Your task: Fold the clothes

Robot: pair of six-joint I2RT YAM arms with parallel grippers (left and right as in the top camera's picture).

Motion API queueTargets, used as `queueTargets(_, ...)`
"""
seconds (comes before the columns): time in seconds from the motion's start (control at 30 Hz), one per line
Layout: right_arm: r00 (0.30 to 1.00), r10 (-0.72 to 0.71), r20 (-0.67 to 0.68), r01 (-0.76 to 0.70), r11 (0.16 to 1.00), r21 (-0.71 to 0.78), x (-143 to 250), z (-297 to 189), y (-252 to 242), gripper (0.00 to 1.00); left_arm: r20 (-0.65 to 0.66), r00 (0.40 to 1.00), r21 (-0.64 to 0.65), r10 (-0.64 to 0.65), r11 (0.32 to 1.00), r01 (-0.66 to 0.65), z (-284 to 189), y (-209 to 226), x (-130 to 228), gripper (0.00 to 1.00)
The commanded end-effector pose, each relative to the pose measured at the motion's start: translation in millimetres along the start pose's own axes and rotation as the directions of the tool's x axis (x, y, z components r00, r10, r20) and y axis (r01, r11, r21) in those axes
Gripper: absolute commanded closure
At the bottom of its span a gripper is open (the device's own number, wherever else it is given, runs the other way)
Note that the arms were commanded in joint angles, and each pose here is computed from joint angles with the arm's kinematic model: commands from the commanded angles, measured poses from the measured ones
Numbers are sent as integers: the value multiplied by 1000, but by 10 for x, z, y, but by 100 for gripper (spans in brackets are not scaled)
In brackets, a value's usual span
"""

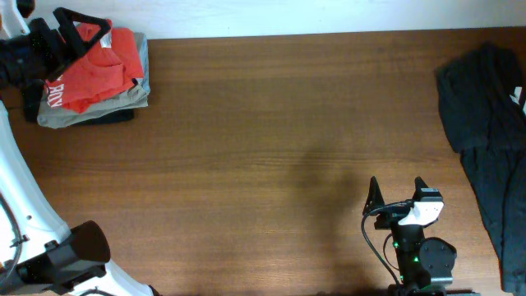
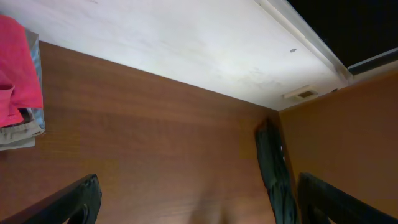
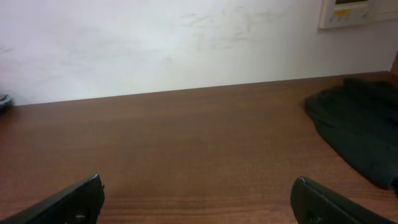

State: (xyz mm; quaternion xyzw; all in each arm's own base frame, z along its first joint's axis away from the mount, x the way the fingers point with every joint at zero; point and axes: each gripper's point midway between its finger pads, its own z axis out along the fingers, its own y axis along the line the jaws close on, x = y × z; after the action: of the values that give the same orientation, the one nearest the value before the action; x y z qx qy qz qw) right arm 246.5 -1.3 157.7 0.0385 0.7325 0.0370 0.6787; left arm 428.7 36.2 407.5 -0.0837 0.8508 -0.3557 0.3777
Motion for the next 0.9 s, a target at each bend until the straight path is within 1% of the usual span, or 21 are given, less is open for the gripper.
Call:
queueTargets(0.0, 1000, -1, -2, 1, 1000, -9, 19, -2, 20, 1, -1, 1000, 0, -2, 1000, 2, 2, 0, 4, 1)
queueTargets(0.23, 1000, -1, -2, 1, 1000, -9, 19, -2, 20, 1, -1, 1000, 0, -2, 1000, 2, 2, 0, 4, 1)
queueTargets(0.3, 1000, -1, -2, 1, 1000, -9, 19, -2, 20, 1, 4, 1000, -29, -2, 1000, 2, 1, 50, -5, 1)
queueTargets(0.37, 1000, -1, -2, 1, 1000, -9, 19, -2, 20, 1, -26, 999, -63, -43, 997, 42, 5, 120, 86, 1)
queueTargets(0.4, 1000, -1, -2, 1, 1000, -9, 19, -2, 20, 1, -50, 996, -113, -79, 991, 73, 1, 196, 176, 1)
queueTargets(0.43, 1000, -1, -2, 1, 1000, -9, 19, -2, 20, 1, -83, 989, -195, -120, 975, 102, -5, 308, 305, 1)
queueTargets(0.47, 1000, -1, -2, 1, 1000, -9, 19, -2, 20, 1, -122, 980, -327, -159, 939, 112, -38, 461, 481, 1)
queueTargets(0.5, 1000, -1, -2, 1, 1000, -9, 19, -2, 20, 1, -158, 975, -447, -157, 892, 71, -78, 534, 634, 1)
queueTargets(0.53, 1000, -1, -2, 1, 1000, -9, 19, -2, 20, 1, -187, 977, -488, -104, 873, 0, -57, 457, 708, 1)
queueTargets(0.57, 1000, -1, -2, 1, 1000, -9, 19, -2, 20, 1, -211, 977, -492, -33, 867, -77, -13, 340, 754, 1)
queueTargets(0.6, 1000, -1, -2, 1, 1000, -9, 19, -2, 20, 2, -234, 961, -443, 148, 864, -241, 127, 67, 799, 1)
queueTargets(0.63, 1000, -1, -2, 1, 1000, -9, 19, -2, 20, 1, -221, 924, -372, 312, 849, -376, 245, -151, 850, 1)
queueTargets(0.67, 1000, -1, -2, 1, 1000, -9, 19, -2, 20, 1, -203, 896, -339, 396, 830, -444, 289, -240, 907, 1)
queueTargets(0.73, 1000, -1, -2, 1, 1000, -9, 19, -2, 20, 1, -173, 841, -294, 513, 788, -541, 325, -321, 1123, 1)
queueTargets(0.77, 1000, -1, -2, 1, 1000, -9, 19, -2, 20, 1, -156, 816, -278, 556, 768, -577, 322, -303, 1310, 1)
queueTargets(0.87, 1000, -1, -2, 1, 1000, -9, 18, -2, 20, 1, -93, 800, -330, 592, 740, -586, 195, -96, 1627, 1)
